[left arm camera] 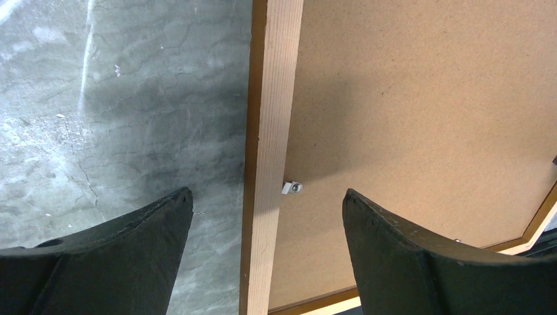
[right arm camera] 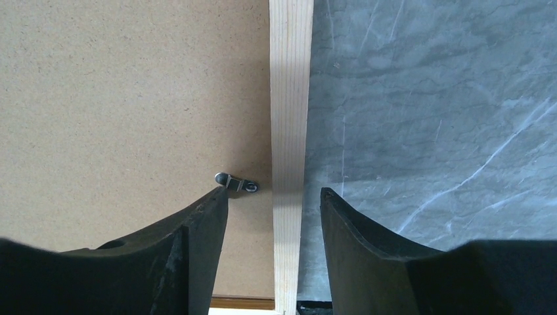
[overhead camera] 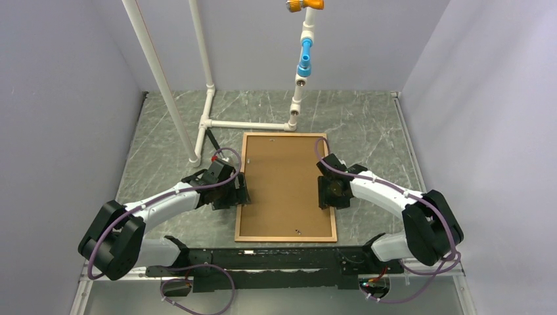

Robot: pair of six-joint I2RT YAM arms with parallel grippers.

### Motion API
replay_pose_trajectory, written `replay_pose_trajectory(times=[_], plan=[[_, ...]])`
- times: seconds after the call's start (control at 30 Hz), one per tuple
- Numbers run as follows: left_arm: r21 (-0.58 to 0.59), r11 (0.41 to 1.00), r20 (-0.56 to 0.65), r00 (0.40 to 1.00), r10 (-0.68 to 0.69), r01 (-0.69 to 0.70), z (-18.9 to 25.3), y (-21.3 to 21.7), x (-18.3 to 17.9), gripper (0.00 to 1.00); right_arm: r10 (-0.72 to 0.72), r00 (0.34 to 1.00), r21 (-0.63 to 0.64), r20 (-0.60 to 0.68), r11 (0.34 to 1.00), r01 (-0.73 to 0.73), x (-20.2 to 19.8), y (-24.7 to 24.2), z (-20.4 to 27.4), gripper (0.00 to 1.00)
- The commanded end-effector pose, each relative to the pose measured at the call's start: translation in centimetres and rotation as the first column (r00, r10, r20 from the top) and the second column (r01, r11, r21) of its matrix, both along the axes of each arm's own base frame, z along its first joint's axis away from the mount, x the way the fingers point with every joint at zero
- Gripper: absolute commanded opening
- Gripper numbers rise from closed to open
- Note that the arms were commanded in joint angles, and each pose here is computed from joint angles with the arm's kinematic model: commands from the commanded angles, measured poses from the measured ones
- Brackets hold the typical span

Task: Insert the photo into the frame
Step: Install the photo frame at the center of the board.

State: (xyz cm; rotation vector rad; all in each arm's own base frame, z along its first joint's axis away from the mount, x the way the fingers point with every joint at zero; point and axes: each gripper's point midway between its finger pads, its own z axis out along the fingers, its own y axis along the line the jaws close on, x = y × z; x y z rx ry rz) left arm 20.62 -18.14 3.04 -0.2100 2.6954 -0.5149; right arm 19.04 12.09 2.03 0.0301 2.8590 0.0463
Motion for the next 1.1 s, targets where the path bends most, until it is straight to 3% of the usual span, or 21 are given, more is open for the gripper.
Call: replay_pose_trajectory(times=[0.0,0.7,0.83,0.97,1.07], plan=[[0.014,1.000,-0.036,0.999,-0.015,0.016,-1.0,0.2,-0.6,0.88,-0.009,1.000,-0.044,0.017,0.999,0.010,0.8,-0.4,-0.5,0.56],[0.059,0.998,-0.040,0.999,-0.009,0.011,-1.3,1.0,-0.7,0.87,-0.032,0.997,-0.092,0.068,0.995,0.039,2.9,-0.7,-0.3,0.35],[0.062,0.998,-0.037,0.999,-0.010,0.012,-1.3,1.1,-0.7,0.87,-0.029,0.997,-0.078,0.076,0.996,0.035,3.6,-0.4,-0.1,0.38],[0.063,0.998,-0.040,0.999,-0.014,0.017,-1.4,1.0,-0.7,0.87,-0.023,0.997,-0.084,0.070,0.996,0.029,4.2,-0.4,-0.2,0.51],[0.066,0.998,-0.042,0.999,-0.014,0.017,-1.4,1.1,-0.7,0.87,-0.019,0.998,-0.073,0.064,0.997,0.024,4.4,-0.4,-0.4,0.51]])
